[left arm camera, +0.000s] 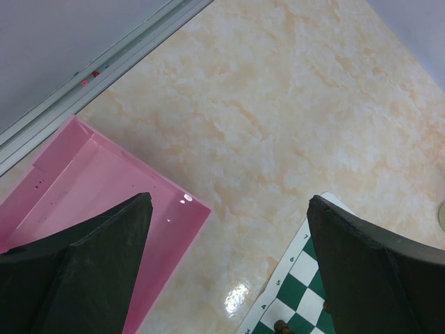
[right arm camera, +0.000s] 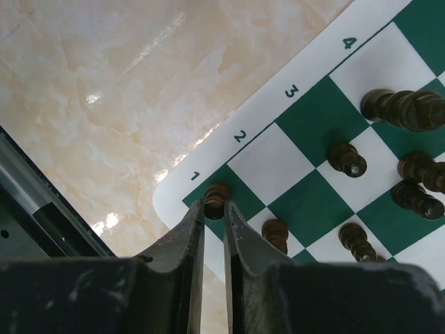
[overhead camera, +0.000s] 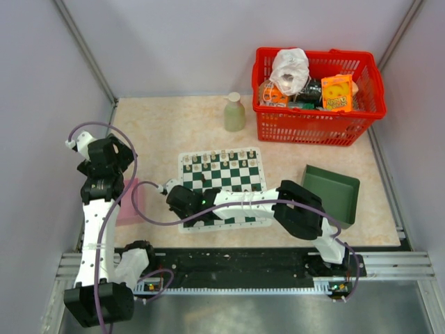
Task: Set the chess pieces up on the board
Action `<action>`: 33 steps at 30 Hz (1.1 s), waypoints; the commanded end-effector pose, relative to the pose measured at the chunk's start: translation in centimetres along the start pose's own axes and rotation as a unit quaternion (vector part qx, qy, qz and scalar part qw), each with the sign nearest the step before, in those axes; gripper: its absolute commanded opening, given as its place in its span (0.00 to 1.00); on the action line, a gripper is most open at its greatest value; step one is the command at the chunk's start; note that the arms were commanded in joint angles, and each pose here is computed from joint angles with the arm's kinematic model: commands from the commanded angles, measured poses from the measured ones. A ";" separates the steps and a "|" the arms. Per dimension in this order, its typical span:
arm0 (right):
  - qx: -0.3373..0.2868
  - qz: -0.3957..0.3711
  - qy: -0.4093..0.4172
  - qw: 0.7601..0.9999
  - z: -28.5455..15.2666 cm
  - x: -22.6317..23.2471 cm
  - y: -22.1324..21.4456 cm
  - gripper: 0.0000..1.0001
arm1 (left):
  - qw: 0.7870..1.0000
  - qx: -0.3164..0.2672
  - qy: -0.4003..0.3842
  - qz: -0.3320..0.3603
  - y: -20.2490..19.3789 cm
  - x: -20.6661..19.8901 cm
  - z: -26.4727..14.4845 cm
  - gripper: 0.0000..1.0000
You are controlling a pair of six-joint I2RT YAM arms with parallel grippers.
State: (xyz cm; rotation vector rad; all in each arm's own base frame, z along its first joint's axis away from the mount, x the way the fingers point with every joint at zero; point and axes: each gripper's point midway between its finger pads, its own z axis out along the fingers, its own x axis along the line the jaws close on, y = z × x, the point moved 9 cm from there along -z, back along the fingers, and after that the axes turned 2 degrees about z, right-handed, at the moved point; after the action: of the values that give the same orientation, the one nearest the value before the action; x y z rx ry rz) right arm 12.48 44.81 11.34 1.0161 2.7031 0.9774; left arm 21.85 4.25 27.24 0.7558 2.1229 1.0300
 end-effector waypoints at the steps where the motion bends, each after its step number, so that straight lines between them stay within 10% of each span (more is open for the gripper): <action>1: -0.053 0.002 -0.010 0.999 -1.2 0.4 2.6 0.10 | 1.000 -0.026 -0.002 -0.002 1.0 -0.1 -0.2 0.99; 33: -0.055 0.021 -0.025 0.998 1.3 -1.3 3.1 0.12 | 1.000 -0.023 -0.009 -0.007 0.7 -0.1 0.0 0.99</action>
State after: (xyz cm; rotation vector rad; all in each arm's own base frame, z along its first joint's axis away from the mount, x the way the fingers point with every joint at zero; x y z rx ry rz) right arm 14.86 45.02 11.29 1.0635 2.5820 0.9906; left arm 21.85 4.30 27.25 0.7531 2.1230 1.0307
